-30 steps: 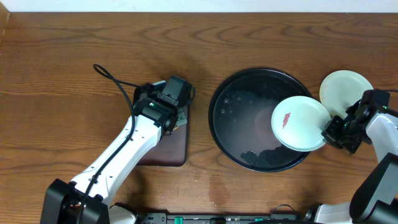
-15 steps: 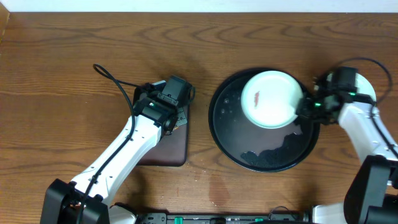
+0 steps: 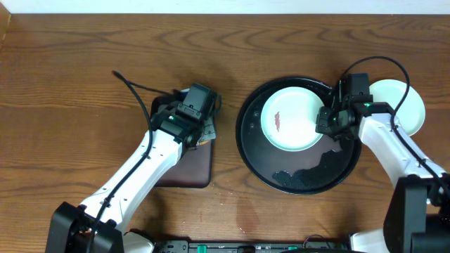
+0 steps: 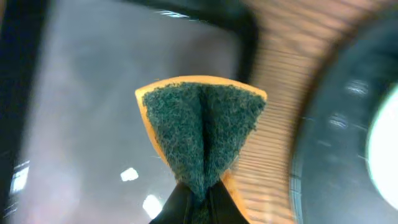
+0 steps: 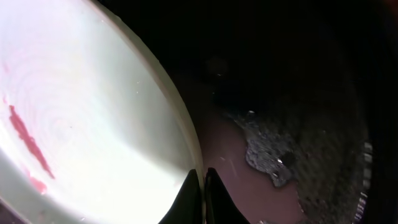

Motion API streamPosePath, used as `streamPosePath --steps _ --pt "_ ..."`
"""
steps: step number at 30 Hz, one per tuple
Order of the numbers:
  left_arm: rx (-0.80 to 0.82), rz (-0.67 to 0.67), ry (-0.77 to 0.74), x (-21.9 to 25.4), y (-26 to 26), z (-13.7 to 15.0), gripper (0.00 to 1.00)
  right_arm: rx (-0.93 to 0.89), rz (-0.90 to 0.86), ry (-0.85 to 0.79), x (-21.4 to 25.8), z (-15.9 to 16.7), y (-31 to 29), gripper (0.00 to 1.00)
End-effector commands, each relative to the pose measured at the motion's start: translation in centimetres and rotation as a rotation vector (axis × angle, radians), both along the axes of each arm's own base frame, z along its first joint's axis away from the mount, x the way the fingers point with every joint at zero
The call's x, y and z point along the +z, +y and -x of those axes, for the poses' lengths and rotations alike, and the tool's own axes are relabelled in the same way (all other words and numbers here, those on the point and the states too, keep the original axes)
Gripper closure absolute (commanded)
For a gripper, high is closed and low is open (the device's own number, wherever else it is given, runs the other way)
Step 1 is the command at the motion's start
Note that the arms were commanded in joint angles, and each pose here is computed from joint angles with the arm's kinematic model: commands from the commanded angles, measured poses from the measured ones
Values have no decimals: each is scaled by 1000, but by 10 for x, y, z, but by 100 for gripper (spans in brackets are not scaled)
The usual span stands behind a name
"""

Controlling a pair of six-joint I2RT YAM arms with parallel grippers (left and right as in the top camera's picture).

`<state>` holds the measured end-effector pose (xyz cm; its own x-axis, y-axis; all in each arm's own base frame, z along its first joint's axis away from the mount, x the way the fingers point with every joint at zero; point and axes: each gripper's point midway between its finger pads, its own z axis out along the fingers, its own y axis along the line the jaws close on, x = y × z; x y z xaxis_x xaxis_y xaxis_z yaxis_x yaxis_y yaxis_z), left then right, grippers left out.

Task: Clean dirty plates on tray and stack at the side
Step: 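Carry the sponge with the left gripper onto the green plate, then scrub the green plate with the sponge in the left gripper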

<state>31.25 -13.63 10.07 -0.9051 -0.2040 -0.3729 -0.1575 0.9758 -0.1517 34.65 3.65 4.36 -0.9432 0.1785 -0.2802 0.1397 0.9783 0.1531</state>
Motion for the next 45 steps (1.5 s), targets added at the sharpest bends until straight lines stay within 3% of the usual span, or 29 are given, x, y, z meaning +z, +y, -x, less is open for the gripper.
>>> streamPosePath --steps 1,11,20,28,33,40,45 --pt "-225 146 15 6 -38 5 92 74 -59 59 -20 2 16 99" --pt "-304 316 -70 27 -78 -6 93 81 -60 214 -80 17 16 99" --pt "-305 444 -148 40 -134 -13 93 78 -61 207 -86 13 16 99" --pt "-146 535 -183 16 -172 -40 93 83 -86 206 -85 13 21 99" --pt "-87 434 -238 -1 -173 -48 93 83 -87 201 -85 12 21 99" --pt "-98 285 -332 -17 -186 -38 92 84 -87 197 -85 11 21 99" --pt "-109 254 -379 -29 -203 -33 92 84 -87 198 -85 11 21 99"
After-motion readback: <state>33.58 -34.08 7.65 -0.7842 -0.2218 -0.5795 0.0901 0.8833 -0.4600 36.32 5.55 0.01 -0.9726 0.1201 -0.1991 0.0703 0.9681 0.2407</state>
